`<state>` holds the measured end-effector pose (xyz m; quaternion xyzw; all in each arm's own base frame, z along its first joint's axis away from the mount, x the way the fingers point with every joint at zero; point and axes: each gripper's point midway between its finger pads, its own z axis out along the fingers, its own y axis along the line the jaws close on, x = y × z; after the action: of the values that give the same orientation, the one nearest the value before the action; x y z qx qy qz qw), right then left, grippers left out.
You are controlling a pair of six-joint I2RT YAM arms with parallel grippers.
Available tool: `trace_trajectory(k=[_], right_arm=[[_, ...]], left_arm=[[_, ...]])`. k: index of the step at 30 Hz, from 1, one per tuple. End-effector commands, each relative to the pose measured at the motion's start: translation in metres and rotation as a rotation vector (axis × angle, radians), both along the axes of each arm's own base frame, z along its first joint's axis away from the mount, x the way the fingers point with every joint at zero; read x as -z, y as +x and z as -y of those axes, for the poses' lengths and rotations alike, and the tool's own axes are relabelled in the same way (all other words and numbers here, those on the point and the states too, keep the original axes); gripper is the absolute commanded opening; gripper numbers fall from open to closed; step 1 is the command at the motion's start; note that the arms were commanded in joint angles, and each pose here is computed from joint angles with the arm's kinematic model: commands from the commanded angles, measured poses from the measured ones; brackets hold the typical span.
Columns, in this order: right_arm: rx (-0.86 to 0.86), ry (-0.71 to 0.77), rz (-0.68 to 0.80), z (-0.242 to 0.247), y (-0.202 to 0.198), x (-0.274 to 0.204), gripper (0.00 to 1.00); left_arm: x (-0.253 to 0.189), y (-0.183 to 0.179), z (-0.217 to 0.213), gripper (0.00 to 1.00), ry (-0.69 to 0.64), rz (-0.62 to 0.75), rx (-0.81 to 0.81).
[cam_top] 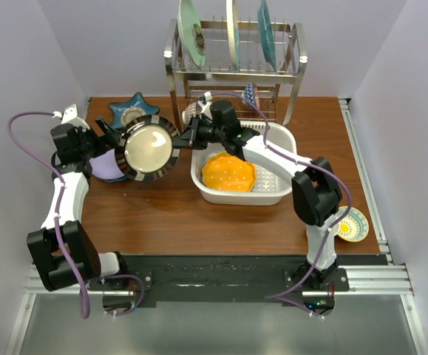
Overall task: Place the plates into the plastic bin on the countertop
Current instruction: Place the plate in the plastic bin.
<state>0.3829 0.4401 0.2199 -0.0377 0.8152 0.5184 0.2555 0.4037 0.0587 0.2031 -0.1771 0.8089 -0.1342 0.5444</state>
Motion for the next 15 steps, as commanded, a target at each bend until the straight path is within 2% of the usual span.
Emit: trace_trajectory(k=[1,15], right_arm=[[-0.026,0.199,0.209,0.014,-0.009,-0.11,0.0],[0.031,0.175,0.2,0.051,-0.005,-0.105,0.0]], left_arm=[[-0.017,0.0,-0.003,1.0,0.02,0.063,-0.004],[-0.016,0.0,-0.003,1.0,0.017,0.058,-0.003]])
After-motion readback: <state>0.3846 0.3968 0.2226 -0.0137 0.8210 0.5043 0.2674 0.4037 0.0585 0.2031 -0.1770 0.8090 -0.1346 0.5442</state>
